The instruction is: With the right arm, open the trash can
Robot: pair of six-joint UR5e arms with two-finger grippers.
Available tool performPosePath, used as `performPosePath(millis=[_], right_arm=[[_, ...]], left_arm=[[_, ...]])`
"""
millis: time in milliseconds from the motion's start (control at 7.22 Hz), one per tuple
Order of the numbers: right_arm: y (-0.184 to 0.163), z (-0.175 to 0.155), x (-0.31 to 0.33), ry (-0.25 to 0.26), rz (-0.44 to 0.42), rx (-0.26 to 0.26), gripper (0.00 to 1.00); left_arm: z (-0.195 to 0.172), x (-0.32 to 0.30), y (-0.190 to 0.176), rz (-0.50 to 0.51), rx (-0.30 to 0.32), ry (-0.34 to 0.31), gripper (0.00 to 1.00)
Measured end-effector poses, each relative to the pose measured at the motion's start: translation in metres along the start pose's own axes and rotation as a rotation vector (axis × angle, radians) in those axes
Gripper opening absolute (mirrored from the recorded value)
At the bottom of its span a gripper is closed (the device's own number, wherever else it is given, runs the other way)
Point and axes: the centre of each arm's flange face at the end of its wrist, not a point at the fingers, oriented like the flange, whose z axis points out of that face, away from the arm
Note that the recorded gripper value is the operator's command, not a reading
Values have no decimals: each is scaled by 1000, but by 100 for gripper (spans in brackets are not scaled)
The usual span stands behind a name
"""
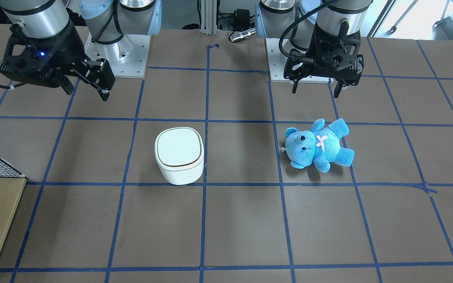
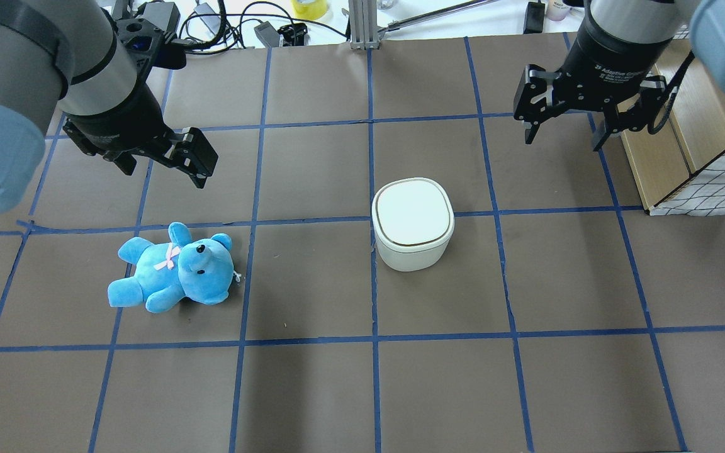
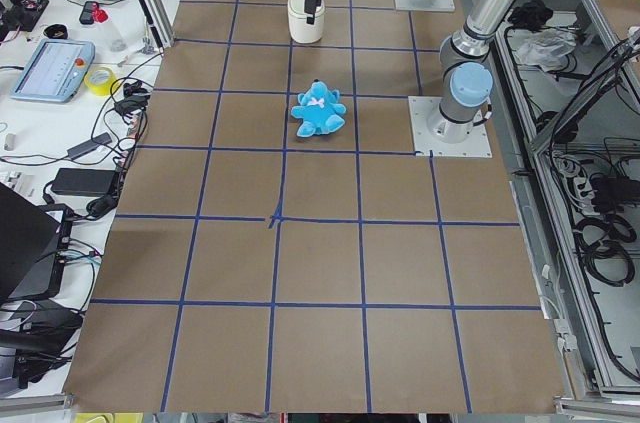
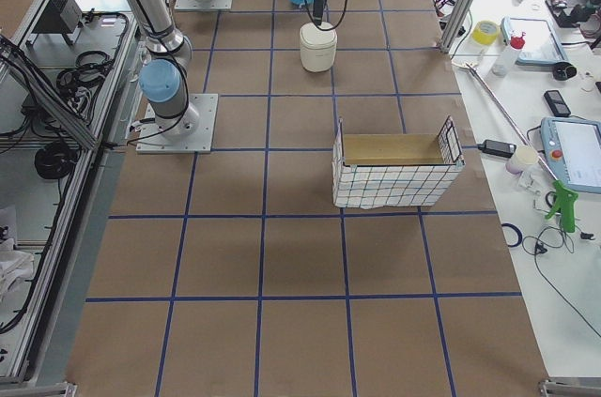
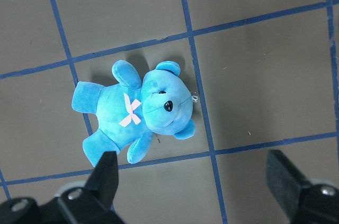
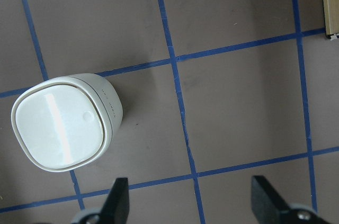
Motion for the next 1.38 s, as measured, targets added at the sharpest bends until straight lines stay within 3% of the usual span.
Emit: performPosePath(millis=[277, 415, 969, 1385], right_arm=[[0, 2, -3, -8, -4, -6, 4], [0, 4, -4, -11, -6, -10, 0], [-13, 27, -24, -51, -24, -32, 0], [-26, 69, -60, -70, -33, -20, 0]], left_arm=[[0, 0, 0, 0, 0, 0, 100], [0, 0, 0, 0, 0, 0, 100], [0, 0, 0, 0, 0, 0, 100], [0, 0, 0, 0, 0, 0, 100]])
